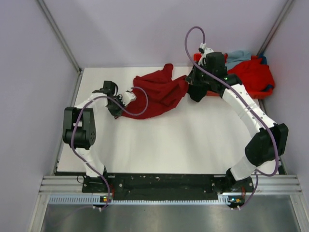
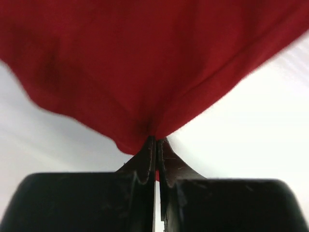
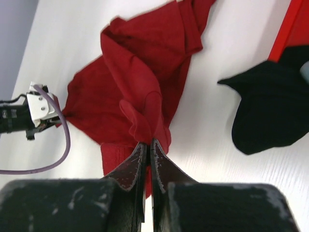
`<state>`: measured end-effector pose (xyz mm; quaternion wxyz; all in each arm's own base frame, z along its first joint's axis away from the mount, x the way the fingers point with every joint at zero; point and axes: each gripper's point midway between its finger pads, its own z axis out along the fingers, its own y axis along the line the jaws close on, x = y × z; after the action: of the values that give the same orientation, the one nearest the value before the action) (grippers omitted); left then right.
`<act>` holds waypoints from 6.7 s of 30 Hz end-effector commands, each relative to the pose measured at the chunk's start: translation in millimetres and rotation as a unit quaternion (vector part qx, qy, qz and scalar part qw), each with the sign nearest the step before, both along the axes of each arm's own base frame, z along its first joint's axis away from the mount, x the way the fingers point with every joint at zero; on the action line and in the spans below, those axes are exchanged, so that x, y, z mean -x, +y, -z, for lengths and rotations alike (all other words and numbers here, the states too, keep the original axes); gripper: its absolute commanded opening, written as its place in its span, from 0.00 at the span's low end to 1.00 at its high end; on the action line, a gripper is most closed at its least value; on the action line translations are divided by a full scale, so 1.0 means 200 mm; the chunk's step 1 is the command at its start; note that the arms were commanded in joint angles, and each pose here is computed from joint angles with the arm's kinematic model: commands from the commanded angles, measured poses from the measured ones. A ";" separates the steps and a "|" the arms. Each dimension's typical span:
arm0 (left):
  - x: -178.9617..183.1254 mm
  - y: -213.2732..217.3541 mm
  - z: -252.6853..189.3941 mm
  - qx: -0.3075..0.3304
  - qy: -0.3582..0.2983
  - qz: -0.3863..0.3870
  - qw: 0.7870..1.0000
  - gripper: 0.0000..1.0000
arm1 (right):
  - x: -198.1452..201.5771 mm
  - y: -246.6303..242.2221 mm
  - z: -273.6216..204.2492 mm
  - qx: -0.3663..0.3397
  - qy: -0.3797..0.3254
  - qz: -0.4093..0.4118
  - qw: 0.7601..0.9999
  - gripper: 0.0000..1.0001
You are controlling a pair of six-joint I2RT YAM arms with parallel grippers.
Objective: Fold and stack the t-shirts
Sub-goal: Flatten out the tshirt, then fold the flattened tshirt in 1/3 of the way
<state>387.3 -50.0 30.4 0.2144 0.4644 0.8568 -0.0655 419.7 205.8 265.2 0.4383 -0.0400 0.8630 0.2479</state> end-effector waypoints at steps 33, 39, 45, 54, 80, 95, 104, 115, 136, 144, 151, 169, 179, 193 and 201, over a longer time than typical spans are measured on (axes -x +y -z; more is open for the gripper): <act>0.87 0.42 -2.29 0.018 -0.510 -0.233 0.828 0.00 | 1.28 -0.47 -1.56 -0.160 -0.362 0.000 0.918 0.00; 0.41 0.47 -1.96 -0.003 -0.442 -0.232 0.866 0.00 | 0.67 -0.24 -1.19 -0.125 -0.271 0.002 0.954 0.00; -0.05 0.55 -1.53 -0.037 -0.382 -0.240 0.892 0.00 | 0.10 -0.11 -0.72 -0.088 -0.185 0.023 0.978 0.00; -0.57 0.70 -0.99 -0.080 -0.307 -0.247 0.916 0.00 | -0.39 -0.08 0.05 -0.082 -0.024 0.037 0.996 0.00; 0.17 0.87 -1.88 -0.107 -0.420 -0.312 0.845 0.00 | 0.51 0.02 -0.94 -0.100 -0.255 -0.086 0.958 0.00; 1.10 0.71 -2.56 -0.119 -0.574 -0.320 0.744 0.00 | 1.40 -0.29 -1.47 -0.207 -0.394 -0.107 0.889 0.00; 0.80 0.81 -2.54 -0.131 -0.548 -0.336 0.755 0.00 | 1.08 -0.21 -1.52 -0.153 -0.378 -0.072 0.910 0.00; -0.07 0.97 -1.66 -0.137 -0.387 -0.309 0.858 0.00 | -0.14 0.25 -0.62 -0.102 -0.170 -0.061 0.978 0.00; -0.77 1.19 -0.72 -0.199 -0.283 -0.262 0.901 0.00 | -0.72 0.39 0.37 -0.126 0.030 -0.063 0.990 0.00; -0.51 1.19 -0.60 -0.239 -0.217 -0.213 0.922 0.00 | -0.41 0.42 0.31 -0.144 0.073 -0.098 0.982 0.00; -0.30 1.20 -0.42 -0.252 -0.137 -0.193 0.938 0.00 | -0.17 0.50 0.31 -0.144 0.095 -0.142 0.975 0.00; -0.24 1.23 -0.18 -0.263 -0.060 -0.181 0.946 0.00 | -0.20 0.44 0.56 -0.131 0.144 -0.095 0.976 0.00; -0.24 1.14 -0.18 -0.240 -0.064 -0.174 0.953 0.00 | -0.58 0.09 0.90 0.040 0.119 0.052 0.991 0.24; -0.24 1.09 -0.19 -0.226 -0.072 -0.176 0.955 0.00 | -0.46 0.17 0.83 0.136 0.056 -0.041 0.988 0.55; -0.25 1.09 -0.22 -0.230 -0.078 -0.175 0.954 0.00 | -0.48 0.20 0.95 0.162 0.067 -0.088 0.981 0.42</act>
<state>429.3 170.4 46.7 0.1419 0.3523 0.9048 0.1928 508.9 242.4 83.2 0.3517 -0.1434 0.9136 0.1456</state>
